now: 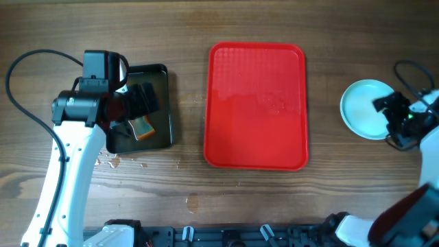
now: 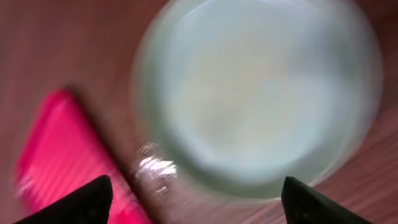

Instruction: Clean dirty plates on tray and stack at the side

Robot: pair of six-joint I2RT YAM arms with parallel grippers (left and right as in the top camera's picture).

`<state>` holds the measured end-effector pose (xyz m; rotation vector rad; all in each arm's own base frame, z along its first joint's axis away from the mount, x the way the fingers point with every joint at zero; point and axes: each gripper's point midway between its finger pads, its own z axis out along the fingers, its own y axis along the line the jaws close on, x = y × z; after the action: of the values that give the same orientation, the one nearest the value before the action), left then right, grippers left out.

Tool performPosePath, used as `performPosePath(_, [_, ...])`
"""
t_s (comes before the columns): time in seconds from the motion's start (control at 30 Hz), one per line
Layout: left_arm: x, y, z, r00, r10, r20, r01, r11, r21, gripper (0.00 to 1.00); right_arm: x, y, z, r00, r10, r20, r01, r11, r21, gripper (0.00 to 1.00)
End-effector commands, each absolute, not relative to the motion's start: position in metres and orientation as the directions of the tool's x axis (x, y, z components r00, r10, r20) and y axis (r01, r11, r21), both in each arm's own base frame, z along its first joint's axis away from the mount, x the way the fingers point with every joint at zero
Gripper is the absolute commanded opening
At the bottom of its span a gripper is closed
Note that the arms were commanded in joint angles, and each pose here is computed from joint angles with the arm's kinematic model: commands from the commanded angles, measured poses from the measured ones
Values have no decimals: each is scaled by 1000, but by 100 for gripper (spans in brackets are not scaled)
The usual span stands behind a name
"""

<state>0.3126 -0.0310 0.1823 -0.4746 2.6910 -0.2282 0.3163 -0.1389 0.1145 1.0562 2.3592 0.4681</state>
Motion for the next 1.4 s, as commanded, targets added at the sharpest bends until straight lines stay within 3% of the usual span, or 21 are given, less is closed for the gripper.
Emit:
performPosePath(0.0, [312,-33,184,-867,-350,-355,-280,931,-234,100,323,-61,178,-698,546,-462,264,797,543,96])
performPosePath(0.17, [312,-33,184,-867,-350,-355,-280,931,-234,100,301,22,194,-802,312,-508,56,888,457,100])
performPosePath(0.37, [311,-35,184,-868,-353,-349,-277,928,-249,100,297,78,163,-885,103,-455,-73,932,354,100])
performPosePath(0.53, [305,-57,186,-894,-346,-285,-237,905,-353,100,297,87,136,-928,162,-334,22,922,387,100])
performPosePath(0.67, [300,-58,184,-897,-358,-258,-256,898,-357,100,298,87,124,-942,169,-288,48,922,384,100])
performPosePath(0.83, [275,-12,167,-781,-587,-214,-570,810,-140,100,293,94,125,-951,161,-265,36,907,419,100])
performPosePath(0.9, [276,-8,162,-773,-594,-223,-581,804,-126,95,291,93,124,-953,160,-258,40,908,418,99])
performPosePath(1.0, [280,-8,148,-775,-593,-216,-583,804,-117,84,291,93,124,-953,161,-258,40,908,417,98])
performPosePath(1.13, [280,-11,142,-795,-574,-195,-564,819,-109,89,292,93,124,-952,161,-261,39,908,418,98])
performPosePath(1.17, [279,-12,142,-816,-544,-193,-533,839,-110,89,292,93,124,-952,160,-261,38,908,418,97])
performPosePath(1.2, [278,-17,144,-843,-504,-186,-489,863,-125,89,291,93,124,-953,142,-268,20,911,413,89])
performPosePath(1.23, [277,-19,147,-853,-487,-188,-468,873,-137,89,292,94,126,-951,115,-287,-12,914,405,83])
performPosePath(1.3, [271,-18,161,-856,-465,-227,-442,885,-147,91,292,94,138,-940,107,-323,-37,912,408,83])
performPosePath(1.37, [263,-17,182,-837,-463,-293,-426,886,-181,97,289,94,176,-894,97,-437,-100,909,406,83])
